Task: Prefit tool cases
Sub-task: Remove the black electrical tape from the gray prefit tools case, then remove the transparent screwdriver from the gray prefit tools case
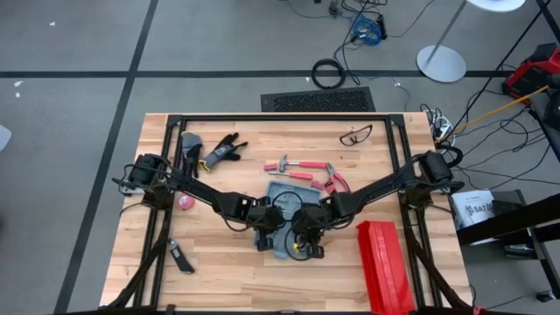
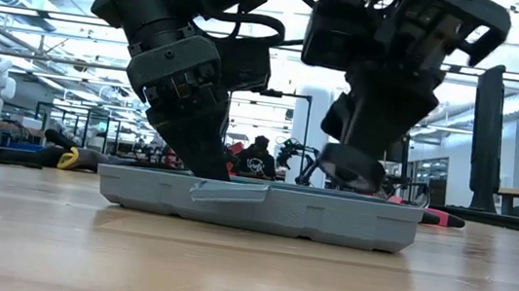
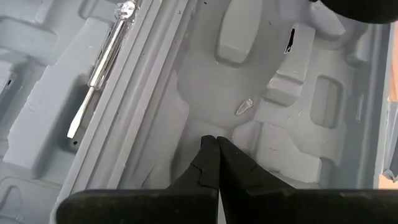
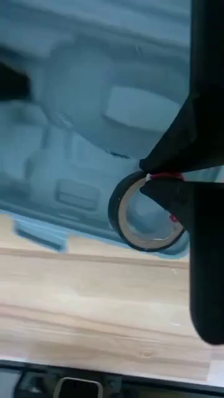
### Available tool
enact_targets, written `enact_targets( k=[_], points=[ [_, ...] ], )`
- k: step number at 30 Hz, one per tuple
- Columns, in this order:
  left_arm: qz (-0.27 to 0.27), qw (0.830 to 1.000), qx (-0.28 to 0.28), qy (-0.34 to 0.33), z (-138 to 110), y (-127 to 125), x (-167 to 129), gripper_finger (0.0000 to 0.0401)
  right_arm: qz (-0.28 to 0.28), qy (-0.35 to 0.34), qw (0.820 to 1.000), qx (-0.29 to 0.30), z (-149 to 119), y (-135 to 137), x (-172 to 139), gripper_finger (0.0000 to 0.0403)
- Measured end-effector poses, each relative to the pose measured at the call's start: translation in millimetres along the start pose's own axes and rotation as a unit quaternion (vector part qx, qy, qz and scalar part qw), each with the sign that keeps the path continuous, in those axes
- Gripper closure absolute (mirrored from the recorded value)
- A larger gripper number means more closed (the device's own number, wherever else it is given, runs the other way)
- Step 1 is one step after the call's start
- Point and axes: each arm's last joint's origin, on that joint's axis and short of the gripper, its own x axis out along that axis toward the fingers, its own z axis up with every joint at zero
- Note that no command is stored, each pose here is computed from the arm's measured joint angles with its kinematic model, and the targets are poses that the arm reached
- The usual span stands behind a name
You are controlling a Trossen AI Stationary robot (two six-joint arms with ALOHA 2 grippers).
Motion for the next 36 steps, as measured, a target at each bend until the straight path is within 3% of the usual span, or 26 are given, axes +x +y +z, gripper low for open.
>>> enact_targets(
  k=[4,10,13,21,27,32,36],
  points=[
    [0.001,1.000,0.004,0.002,0,0,0,0.0401,-0.039,0.001,0.999,-0.001,-2,1,-21,0.0399],
    [-0.023,0.999,0.026,0.009,1,-2,-9,0.0401,-0.217,0.055,0.975,0.004,-22,-11,-65,0.0383],
    [-0.035,0.998,0.046,0.016,0,-5,-20,0.0401,-0.254,0.063,0.965,0.034,-27,-17,-83,0.0354],
    [-0.048,0.996,0.072,0.017,2,-6,-42,0.0401,-0.262,0.060,0.962,0.051,-24,-32,-98,0.0290],
    [-0.084,0.993,0.068,0.049,-2,-10,-50,0.0401,-0.273,0.033,0.961,0.029,-17,-39,-99,0.0282],
    [-0.049,0.993,0.065,0.082,-9,-5,-49,0.0401,-0.209,-0.055,0.976,-0.015,-7,-45,-81,0.0302],
    [-0.036,0.995,0.059,0.074,-6,0,-46,0.0401,-0.140,-0.067,0.988,-0.014,-11,-56,-59,0.0325]
  ],
)
